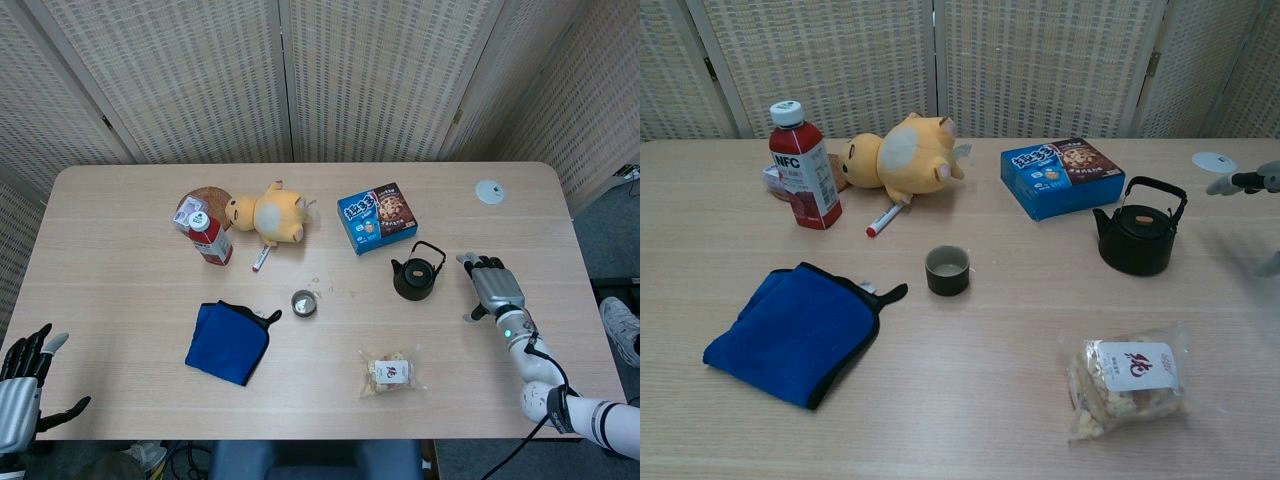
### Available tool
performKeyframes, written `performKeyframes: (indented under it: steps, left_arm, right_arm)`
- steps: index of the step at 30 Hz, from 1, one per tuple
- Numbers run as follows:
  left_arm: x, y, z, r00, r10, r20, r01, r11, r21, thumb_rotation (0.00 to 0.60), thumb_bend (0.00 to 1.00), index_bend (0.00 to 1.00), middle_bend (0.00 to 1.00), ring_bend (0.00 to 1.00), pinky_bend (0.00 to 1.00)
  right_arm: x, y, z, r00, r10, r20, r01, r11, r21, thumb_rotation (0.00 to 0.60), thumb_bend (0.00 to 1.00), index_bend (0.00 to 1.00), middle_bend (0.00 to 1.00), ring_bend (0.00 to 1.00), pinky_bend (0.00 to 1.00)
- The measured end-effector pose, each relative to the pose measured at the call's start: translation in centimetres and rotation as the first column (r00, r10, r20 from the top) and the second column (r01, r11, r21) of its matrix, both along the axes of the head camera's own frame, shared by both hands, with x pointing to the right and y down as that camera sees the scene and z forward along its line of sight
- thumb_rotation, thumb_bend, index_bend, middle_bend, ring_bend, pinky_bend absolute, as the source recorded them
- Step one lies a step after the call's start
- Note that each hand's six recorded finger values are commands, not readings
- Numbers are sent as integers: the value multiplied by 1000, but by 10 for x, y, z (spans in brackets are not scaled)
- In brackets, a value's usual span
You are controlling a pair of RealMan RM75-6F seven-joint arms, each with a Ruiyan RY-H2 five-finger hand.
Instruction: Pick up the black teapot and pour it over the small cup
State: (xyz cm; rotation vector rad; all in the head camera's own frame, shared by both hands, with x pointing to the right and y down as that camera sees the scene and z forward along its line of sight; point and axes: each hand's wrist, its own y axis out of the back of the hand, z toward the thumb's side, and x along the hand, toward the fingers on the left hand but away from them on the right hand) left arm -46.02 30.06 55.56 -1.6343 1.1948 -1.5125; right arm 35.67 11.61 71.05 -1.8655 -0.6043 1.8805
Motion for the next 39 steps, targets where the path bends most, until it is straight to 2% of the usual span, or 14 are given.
performKeyframes:
  steps: [9, 19, 28, 39]
  left_arm:
    - [2, -1, -3, 1000, 2, 7, -2, 1000, 2, 600, 3, 124, 0, 0, 0]
    - [4, -2, -6, 1000, 7, 10, -7, 1000, 5, 600, 3, 124, 0, 0, 0]
    - [1, 1, -8, 1000, -2, 18, 2, 1000, 5, 600, 3, 123, 0, 0, 0]
    - [-3, 1, -10, 1000, -8, 23, 8, 1000, 11, 600, 3, 124, 0, 0, 0]
  right_arm:
    - [1, -16, 10, 999, 44, 18, -44, 999, 10, 600, 0, 0, 81, 0, 0]
    - [-26, -54, 14, 990, 99, 98, -100, 995, 5, 600, 0, 0, 202, 0, 0]
    - [-48, -68, 22, 980, 135, 147, -131, 991, -35, 600, 0, 0, 231, 0, 0]
    - [-58, -66, 35, 977, 150, 152, -143, 988, -62, 600, 0, 0, 238, 0, 0]
